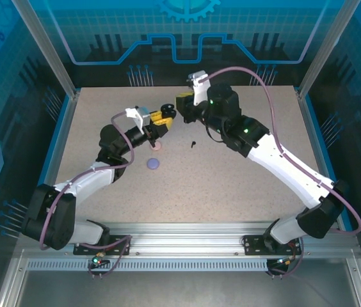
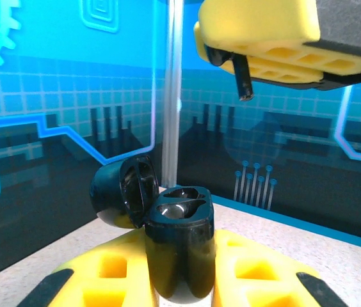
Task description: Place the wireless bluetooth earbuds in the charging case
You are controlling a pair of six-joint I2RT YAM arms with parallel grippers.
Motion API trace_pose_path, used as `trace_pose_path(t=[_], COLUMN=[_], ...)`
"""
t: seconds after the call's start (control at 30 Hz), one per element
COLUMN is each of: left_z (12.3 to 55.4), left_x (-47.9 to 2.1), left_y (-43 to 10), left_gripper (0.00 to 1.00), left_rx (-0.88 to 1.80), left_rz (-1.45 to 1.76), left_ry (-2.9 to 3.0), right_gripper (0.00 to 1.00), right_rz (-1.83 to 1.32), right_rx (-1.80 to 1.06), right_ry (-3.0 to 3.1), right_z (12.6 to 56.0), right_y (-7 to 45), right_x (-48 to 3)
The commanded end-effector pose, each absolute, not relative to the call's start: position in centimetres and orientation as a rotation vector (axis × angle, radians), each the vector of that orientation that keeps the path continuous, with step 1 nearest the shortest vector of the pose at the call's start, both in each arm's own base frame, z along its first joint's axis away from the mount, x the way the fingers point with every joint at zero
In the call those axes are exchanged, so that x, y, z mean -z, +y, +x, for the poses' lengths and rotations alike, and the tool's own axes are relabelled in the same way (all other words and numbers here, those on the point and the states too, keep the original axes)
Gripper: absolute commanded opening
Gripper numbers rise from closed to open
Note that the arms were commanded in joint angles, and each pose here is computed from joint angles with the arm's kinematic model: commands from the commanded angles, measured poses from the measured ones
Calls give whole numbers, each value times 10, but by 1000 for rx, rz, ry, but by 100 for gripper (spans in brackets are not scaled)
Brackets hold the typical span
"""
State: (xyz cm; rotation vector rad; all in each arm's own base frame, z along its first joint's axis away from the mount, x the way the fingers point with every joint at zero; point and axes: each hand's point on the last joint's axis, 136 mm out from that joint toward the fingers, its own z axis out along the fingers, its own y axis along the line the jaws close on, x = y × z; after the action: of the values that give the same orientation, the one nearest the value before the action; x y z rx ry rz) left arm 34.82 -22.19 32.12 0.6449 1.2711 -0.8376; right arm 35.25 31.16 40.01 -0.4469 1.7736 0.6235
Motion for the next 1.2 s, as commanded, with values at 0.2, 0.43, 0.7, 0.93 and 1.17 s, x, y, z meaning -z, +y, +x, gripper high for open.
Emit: trace_pose_path(t=[0.2,0.43,0.7,0.93,1.17], left_z=[327,323,320,315,309], left_x=[-341,-340,-346,-351,-358], left_y=[-242,-246,-244,-245,-247], left_gripper=[0,0,0,0,0], left_rx=[892,890,855,827,824], left_rz=[783,803,807,824,841], left_ry=[1182,1173,1129,1081,1053], right_gripper=[17,17,16,16,16], right_rz=[-510,-515,-514,-512,-516], right_rx=[-689,-713,-734,-749,-744], right_ry=[1609,1603,1600,1601,1615], right_z=[333,328,320,317,321], right_y=[316,321,320,324,328], right_x=[-411,-406,-402,-398,-393])
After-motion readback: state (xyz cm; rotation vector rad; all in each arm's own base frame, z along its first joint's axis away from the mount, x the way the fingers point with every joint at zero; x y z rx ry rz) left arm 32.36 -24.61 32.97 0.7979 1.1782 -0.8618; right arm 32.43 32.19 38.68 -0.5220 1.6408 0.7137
